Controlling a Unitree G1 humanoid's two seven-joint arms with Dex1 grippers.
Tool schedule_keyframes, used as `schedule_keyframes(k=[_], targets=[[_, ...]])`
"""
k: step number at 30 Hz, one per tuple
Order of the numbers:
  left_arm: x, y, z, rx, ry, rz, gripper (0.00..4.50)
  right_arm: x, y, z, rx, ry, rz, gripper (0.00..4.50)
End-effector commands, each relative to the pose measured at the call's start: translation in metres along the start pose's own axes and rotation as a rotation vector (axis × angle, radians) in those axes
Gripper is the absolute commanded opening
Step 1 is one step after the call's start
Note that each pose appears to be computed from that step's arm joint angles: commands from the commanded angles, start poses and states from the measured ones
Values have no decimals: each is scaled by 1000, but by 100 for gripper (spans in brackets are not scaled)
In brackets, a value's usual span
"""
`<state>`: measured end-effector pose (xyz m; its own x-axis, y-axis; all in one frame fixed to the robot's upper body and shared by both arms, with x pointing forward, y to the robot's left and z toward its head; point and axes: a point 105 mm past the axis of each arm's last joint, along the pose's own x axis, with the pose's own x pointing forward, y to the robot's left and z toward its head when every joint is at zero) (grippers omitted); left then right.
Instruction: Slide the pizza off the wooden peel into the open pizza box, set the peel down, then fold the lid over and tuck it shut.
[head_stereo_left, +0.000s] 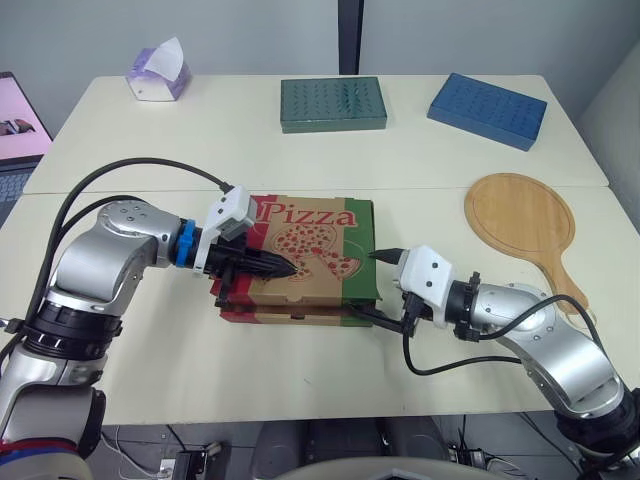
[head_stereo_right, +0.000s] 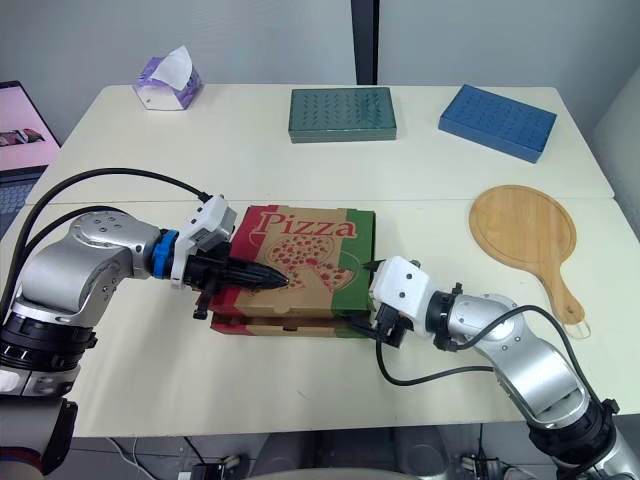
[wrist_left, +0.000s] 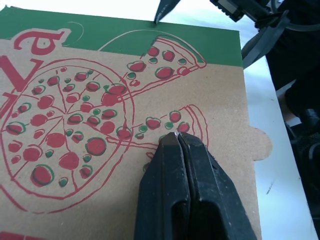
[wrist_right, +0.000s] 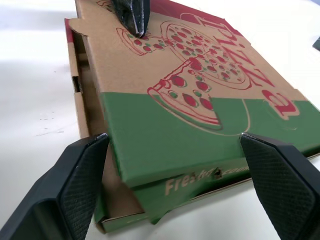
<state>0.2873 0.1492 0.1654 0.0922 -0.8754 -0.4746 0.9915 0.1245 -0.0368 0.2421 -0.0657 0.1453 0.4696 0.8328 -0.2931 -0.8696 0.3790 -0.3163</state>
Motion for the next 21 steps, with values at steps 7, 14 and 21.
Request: schedule_keyframes(k=[7, 14, 21], targets=[[-6, 4, -1, 6, 12, 40, 0, -44, -8, 13, 104, -36, 66, 447], [-7, 6, 2, 10, 6, 49, 0, -31, -28, -17, 40, 73, -7, 324], [-8, 6, 3, 10, 5, 54, 0, -22, -15, -23, 46, 68, 107, 81]])
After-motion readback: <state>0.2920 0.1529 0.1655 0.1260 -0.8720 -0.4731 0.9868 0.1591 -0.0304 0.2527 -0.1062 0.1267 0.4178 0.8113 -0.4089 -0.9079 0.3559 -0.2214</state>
